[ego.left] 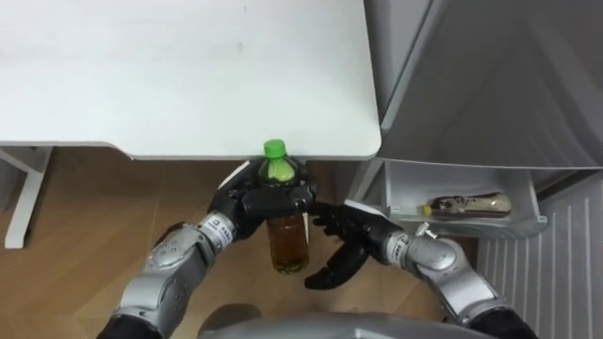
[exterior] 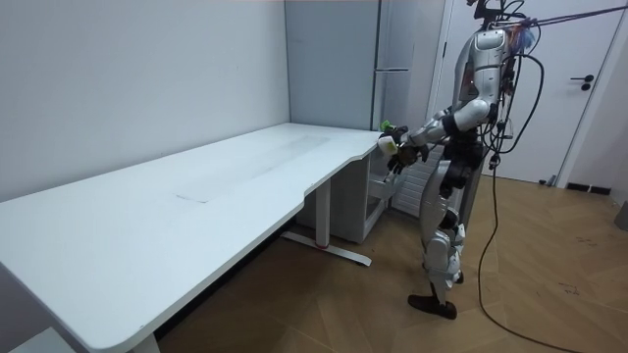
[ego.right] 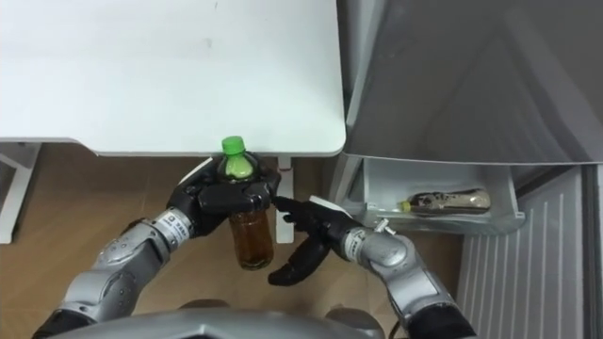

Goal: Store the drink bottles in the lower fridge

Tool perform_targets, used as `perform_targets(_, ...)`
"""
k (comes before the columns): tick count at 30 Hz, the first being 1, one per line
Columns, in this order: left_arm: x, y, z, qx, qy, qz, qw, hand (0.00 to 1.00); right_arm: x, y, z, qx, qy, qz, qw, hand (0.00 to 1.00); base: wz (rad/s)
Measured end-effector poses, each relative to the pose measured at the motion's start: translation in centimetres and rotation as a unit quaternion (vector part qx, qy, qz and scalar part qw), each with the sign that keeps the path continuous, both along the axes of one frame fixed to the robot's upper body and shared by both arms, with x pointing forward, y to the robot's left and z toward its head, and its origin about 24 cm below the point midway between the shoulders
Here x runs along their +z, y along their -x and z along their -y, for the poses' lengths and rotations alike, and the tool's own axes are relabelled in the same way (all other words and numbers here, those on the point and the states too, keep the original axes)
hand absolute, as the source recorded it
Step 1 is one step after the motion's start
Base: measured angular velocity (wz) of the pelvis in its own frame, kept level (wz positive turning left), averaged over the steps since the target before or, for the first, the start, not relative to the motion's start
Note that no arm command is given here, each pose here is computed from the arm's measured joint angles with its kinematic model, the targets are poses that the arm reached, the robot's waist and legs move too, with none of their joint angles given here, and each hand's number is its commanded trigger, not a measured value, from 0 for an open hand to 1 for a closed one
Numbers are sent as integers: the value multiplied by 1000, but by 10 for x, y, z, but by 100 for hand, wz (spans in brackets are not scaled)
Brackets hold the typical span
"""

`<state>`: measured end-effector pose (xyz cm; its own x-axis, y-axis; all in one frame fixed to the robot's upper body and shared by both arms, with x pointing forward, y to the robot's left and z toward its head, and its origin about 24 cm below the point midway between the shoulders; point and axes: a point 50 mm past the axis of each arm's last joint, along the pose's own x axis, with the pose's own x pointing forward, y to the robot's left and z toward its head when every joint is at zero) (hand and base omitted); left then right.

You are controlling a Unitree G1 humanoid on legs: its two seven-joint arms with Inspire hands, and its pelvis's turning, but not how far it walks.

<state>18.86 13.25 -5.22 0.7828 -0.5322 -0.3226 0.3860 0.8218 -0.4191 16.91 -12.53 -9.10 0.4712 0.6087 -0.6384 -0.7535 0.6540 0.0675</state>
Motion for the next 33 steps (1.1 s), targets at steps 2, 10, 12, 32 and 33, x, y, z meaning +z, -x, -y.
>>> perform_targets(2, 5, -4, 2, 0, 6, 19, 1000, 100, 2, 0, -2, -1, -29, -11, 1000, 0, 0)
perform_targets(10, 6, -5, 6, -6, 6, 27, 1000, 100, 6, 1, -8, -12, -109, -32, 993, 0, -2)
perform_targets(12, 6, -4, 7, -7, 6, 27, 1000, 100, 6, 2, -8, -18, -118, -37, 992, 0, 0)
perform_targets(32, 5, -2, 13, -26, -9, 36, 999, 100, 0, 7, -8, -51, -169, -77, 981, 0, 0)
perform_targets(33, 5, -1, 13, -27, -10, 35, 999, 100, 0, 7, -8, -52, -169, -79, 981, 0, 0)
